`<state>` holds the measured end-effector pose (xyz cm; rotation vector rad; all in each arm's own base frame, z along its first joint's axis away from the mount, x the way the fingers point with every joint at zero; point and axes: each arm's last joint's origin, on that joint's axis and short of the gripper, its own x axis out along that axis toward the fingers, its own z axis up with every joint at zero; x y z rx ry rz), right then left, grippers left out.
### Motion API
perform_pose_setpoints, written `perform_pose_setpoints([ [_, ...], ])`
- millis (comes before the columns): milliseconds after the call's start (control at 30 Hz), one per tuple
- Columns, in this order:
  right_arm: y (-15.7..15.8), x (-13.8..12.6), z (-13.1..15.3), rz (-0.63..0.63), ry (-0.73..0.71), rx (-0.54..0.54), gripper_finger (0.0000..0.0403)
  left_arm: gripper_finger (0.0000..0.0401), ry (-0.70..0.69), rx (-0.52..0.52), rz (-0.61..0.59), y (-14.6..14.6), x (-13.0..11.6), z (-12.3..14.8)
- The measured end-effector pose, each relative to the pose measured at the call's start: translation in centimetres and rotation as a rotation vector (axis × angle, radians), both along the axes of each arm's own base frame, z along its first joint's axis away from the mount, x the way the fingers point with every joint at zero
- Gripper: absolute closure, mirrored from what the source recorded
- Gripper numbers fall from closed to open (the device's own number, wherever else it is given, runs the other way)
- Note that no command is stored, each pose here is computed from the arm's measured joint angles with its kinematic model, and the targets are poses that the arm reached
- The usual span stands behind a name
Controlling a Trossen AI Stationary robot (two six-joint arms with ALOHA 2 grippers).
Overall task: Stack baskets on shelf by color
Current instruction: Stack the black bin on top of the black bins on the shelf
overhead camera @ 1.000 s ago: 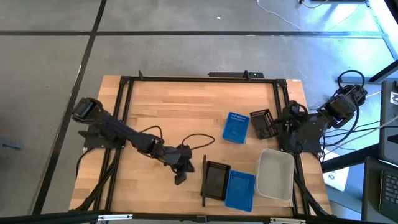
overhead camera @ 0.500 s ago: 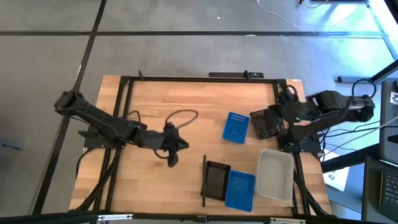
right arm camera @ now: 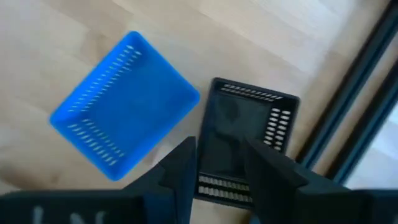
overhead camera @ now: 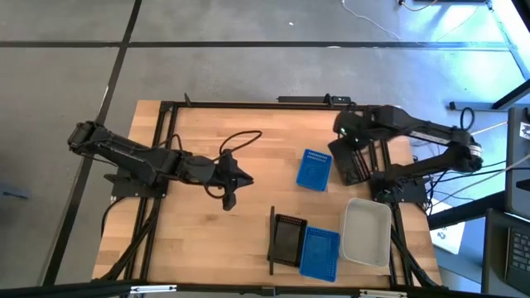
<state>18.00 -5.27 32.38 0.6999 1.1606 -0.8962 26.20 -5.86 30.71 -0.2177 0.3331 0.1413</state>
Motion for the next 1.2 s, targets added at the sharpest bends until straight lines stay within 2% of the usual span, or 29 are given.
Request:
perform_pose_setpoints([
  [100, -2.0, 0.5, -0.9, -0.019, 0.061, 0.018, 0.0272, 0.0362, 0.004, -0.002, -0.012, 0.0, 0.1, -0.1],
  [200, -4.0, 0.6, -1.7, -0.052, 0.084, 0.092, 0.0272, 0.0362, 0.004, 0.005, -0.017, -0.1, 0.1, -0.1],
  [400, -6.1, 1.3, -3.3, -0.004, 0.114, 0.229, 0.0272, 0.0362, 0.011, 0.063, -0.046, -0.2, 0.0, -0.1],
  [500, -6.4, 1.9, -4.1, 0.045, 0.139, 0.261, 0.0272, 0.0362, 0.011, 0.068, -0.048, -0.2, 0.0, -0.1],
  [700, -6.5, 2.0, -5.3, 0.041, 0.202, 0.294, 0.0272, 0.0362, 0.011, 0.069, -0.048, -0.2, 0.0, -0.1],
  [867, -5.6, 0.8, -8.5, 0.016, 0.279, 0.4, 0.0272, 0.0362, 0.011, 0.069, -0.047, -0.2, 0.0, -0.1],
  [1033, -5.0, 0.2, -11.2, 0.002, 0.261, 0.501, 0.0272, 0.0362, 0.011, 0.07, -0.047, -0.2, 0.0, -0.1],
  [1200, -4.9, 0.2, -11.8, 0.005, 0.238, 0.503, 0.0272, 0.0362, 0.012, 0.07, -0.046, -0.2, 0.0, -0.1],
])
